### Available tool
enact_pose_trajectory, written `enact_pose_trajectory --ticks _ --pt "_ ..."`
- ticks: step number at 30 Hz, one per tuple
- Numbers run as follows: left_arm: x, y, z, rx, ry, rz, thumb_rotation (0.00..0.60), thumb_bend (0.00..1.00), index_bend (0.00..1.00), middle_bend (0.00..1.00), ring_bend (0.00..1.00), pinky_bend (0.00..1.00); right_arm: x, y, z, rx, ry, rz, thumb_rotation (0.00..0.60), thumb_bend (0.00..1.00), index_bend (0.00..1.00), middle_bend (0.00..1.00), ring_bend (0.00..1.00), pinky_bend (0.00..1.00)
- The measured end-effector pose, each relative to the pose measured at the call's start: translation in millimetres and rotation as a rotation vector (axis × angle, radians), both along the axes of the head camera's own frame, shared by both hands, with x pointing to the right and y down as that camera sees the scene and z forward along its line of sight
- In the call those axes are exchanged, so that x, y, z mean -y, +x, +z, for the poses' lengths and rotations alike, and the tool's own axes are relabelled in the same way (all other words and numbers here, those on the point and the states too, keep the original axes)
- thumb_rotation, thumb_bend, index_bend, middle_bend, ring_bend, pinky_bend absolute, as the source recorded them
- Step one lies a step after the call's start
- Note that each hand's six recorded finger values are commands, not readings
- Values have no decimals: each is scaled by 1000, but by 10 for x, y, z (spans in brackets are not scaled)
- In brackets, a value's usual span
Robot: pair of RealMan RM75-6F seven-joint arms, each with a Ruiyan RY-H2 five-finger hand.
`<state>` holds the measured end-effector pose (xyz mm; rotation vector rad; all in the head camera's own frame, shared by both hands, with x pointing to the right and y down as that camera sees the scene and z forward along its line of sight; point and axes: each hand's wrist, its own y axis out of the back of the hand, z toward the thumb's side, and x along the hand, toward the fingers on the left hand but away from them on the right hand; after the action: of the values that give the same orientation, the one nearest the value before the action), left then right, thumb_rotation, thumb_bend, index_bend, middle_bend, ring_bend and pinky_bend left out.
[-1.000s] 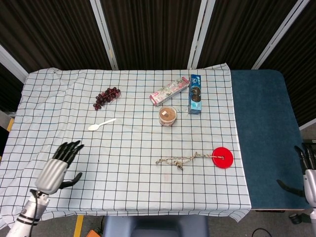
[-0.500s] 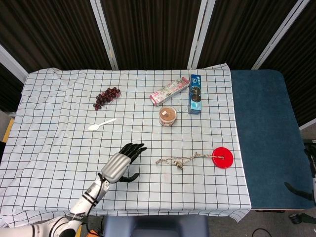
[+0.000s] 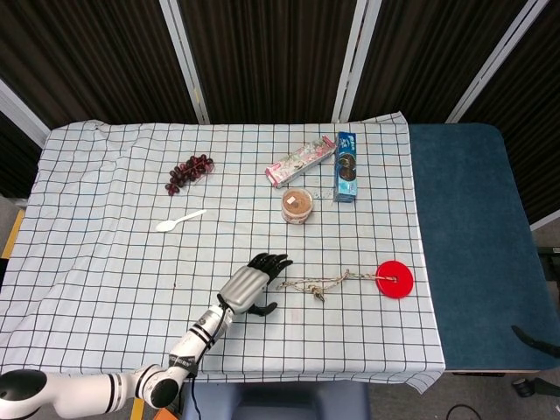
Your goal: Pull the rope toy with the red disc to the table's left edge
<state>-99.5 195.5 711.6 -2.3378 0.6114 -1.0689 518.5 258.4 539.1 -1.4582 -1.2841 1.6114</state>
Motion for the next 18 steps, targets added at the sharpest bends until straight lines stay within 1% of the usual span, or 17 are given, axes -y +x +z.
enact_pose_trajectory --ticks 4,12,18 --pt "23 60 107 19 -5 -5 600 361 81 0 0 0 -6 32 0 -5 -2 7 600 110 0 0 0 0" --pt "44 101 222 39 -1 -25 600 363 254 1 0 0 -3 58 34 -5 -8 14 600 110 0 0 0 0" --pt "47 110 275 44 -1 -34 600 362 307 14 0 0 -2 75 37 -5 -8 16 600 110 0 0 0 0"
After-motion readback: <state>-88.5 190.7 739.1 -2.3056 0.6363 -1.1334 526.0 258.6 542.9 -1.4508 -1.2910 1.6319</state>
